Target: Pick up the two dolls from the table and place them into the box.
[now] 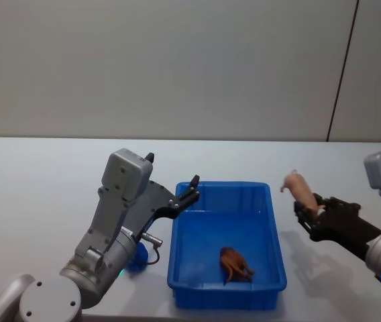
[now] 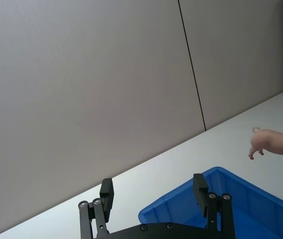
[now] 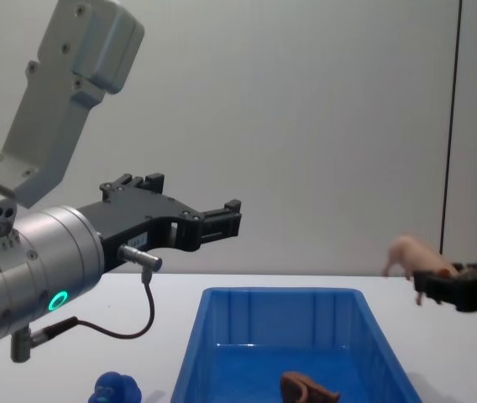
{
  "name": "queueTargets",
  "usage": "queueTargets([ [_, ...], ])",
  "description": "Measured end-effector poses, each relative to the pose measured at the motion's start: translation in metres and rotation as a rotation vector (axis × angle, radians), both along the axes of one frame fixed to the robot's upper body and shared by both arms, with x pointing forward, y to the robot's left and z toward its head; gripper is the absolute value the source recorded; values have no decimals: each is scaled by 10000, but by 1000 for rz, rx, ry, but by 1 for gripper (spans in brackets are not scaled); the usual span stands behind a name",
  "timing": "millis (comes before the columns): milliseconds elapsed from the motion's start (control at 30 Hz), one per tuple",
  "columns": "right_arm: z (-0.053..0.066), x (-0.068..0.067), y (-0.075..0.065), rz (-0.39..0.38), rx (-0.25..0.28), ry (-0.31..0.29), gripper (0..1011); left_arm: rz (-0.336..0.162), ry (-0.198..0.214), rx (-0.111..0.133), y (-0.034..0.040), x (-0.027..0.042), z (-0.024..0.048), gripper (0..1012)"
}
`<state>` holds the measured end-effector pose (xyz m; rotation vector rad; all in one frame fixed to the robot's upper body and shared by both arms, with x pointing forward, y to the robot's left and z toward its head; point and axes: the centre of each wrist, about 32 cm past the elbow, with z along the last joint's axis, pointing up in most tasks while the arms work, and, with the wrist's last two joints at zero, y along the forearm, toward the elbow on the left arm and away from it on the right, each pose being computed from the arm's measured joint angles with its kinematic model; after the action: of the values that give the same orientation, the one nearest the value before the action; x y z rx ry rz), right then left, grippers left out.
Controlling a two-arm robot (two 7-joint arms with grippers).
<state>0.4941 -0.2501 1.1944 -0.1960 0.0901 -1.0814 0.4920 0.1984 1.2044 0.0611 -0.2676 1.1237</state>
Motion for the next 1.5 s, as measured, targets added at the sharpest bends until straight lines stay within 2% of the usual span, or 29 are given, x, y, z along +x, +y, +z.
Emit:
queueTargets([
  [233,109,-24,146,65,12,-4,362,0,0,0,0,0,0,1001],
  [567,162,-18,355,124,-4,29,364,0,0,0,0,0,0,1001],
  [700,167,-9,426,133,-10,38,446,0,0,0,0,0,0,1001],
  [733,166,-8,433,134,-11,40,514,0,0,0,0,0,0,1001],
  [767,165,-5,447,135,-12,41,514,0,0,0,0,0,0,1001],
  [867,163,3,488,135,-15,41,631,0,0,0,0,0,0,1001],
  [967,160,6,501,132,-15,37,692,0,0,0,0,0,0,1001],
  [1000,161,9,504,128,-14,31,751,0,0,0,0,0,0,1001],
  [1100,161,12,504,123,-12,21,808,0,0,0,0,0,0,1001],
  [1300,170,34,435,98,-2,-13,1000,0,0,0,0,0,0,1001],
  [1500,163,57,328,75,1,-34,1001,0,0,0,0,0,0,1001],
])
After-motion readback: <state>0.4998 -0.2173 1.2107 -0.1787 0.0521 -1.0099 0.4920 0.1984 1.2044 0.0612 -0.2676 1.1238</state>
